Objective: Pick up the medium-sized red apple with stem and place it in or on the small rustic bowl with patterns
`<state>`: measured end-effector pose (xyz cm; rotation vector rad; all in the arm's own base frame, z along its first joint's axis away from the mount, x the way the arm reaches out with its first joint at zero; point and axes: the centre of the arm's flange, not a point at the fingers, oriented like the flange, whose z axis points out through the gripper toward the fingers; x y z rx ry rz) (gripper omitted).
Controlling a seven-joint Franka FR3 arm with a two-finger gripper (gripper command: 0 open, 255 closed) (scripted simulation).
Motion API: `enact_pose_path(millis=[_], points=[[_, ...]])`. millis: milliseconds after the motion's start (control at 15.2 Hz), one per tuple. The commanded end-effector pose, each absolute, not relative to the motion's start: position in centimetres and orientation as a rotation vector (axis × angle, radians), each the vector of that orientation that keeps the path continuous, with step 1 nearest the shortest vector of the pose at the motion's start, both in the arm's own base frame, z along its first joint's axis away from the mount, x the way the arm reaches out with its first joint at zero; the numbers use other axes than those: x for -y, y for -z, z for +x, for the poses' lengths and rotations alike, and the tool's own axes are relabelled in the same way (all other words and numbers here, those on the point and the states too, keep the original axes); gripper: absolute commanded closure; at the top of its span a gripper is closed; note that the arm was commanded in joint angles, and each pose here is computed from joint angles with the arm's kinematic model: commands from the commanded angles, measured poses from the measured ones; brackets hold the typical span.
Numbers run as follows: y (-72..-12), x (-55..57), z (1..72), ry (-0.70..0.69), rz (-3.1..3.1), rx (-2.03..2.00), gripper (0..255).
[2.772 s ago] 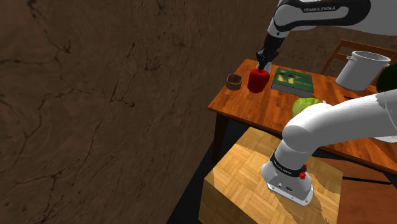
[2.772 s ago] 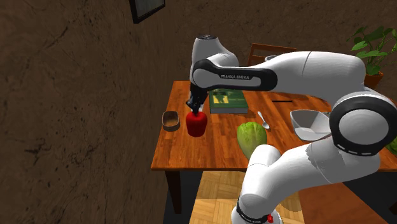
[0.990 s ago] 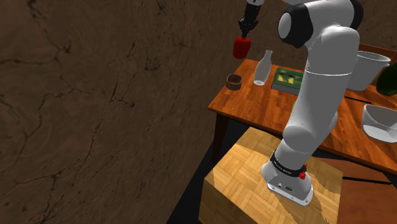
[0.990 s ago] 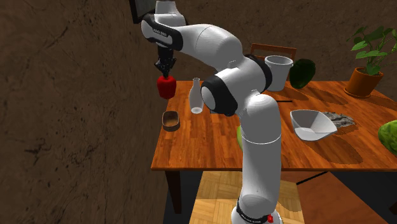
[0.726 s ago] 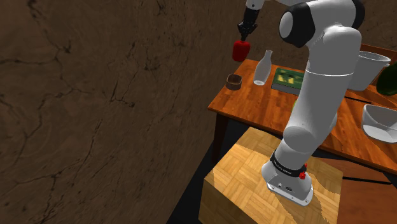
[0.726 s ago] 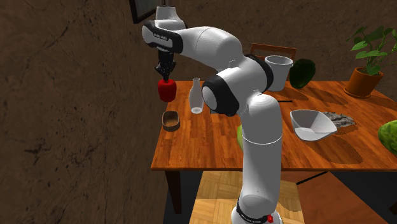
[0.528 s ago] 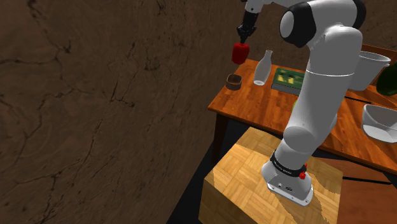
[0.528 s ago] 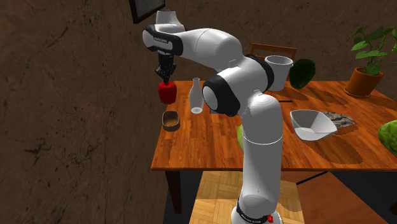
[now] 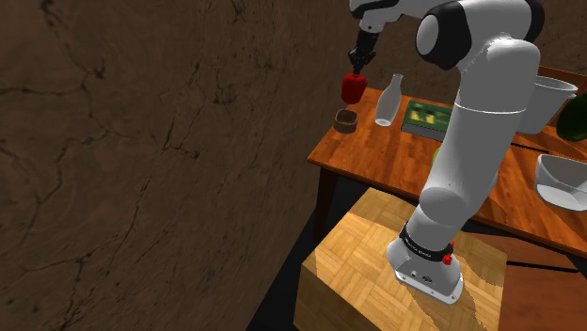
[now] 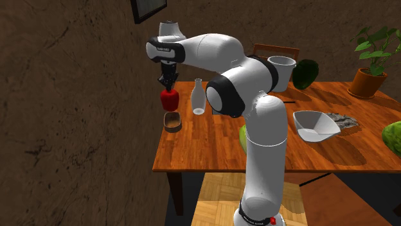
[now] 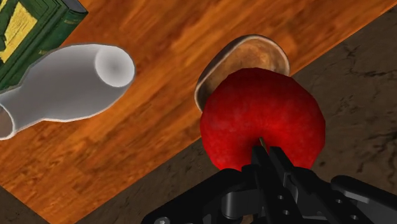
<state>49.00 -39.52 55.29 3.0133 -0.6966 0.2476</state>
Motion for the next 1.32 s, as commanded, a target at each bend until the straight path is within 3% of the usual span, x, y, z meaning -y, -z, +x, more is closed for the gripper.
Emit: enact_pose_path(millis=[0,660,1188,1254], points=[[-54.2,39.6,49.0,-0.249,3.013,0.697,255],[-48.8,39.6,49.0,-0.249,3.013,0.697,255],[-48.8,39.6,49.0,-0.249,3.013,0.697,255],[-48.8,39.6,49.0,-0.249,3.013,0.697,0]])
